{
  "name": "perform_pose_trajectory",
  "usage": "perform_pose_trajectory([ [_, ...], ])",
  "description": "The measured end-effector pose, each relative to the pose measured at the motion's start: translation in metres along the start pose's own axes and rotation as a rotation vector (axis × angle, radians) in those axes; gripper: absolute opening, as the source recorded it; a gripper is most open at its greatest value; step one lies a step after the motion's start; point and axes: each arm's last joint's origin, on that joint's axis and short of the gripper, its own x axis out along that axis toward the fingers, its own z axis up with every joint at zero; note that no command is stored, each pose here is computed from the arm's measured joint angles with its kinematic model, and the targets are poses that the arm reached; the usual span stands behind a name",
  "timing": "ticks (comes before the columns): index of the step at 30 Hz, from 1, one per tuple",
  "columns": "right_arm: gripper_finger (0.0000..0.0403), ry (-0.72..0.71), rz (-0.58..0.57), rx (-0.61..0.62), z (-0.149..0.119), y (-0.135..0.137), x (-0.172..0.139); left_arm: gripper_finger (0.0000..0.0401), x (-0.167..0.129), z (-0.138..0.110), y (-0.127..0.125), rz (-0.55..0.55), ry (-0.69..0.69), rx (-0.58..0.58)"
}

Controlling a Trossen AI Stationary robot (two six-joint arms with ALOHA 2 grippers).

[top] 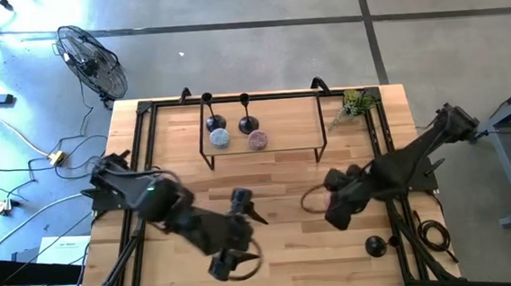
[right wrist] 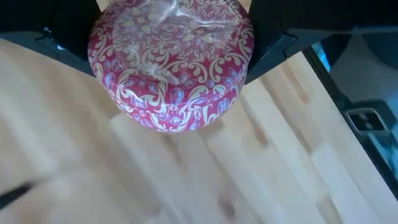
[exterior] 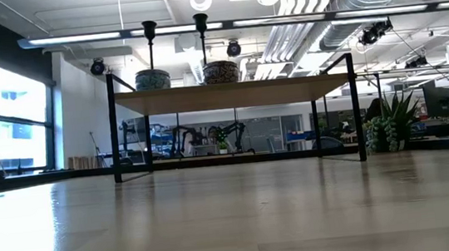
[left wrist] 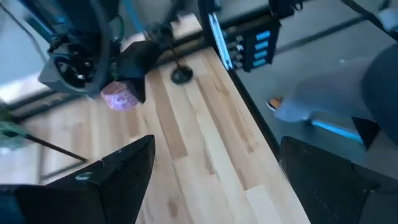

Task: Pick & Place candle stick holders
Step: Put the pink scented candle on the shelf

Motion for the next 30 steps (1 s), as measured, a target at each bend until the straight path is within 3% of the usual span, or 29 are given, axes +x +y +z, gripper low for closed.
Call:
perform_pose_trajectory([
  [7, 0.0286, -0.131, 0.014, -0.033, 0.045, -0.009, -0.060, 0.0340, -0.040, 0.002, -0.022, 0.117, -0.084, 0.035],
  [13, 0.0286, -0.221, 0.016, -0.054, 0.085, -0.031, -0.084, 0.0340, -0.070, -0.007, -0.037, 0.204, -0.076, 0.061],
  [25, 0.0286, -0.156, 0.050, -0.128, 0.156, -0.063, -0.048, 0.0340, -0.135, -0.044, -0.035, 0.507, -0.073, -0.112],
  [30, 0.0286, -0.105, 0.014, -0.117, 0.176, -0.077, -0.028, 0.0340, -0.151, -0.068, -0.036, 0.510, -0.108, -0.117],
])
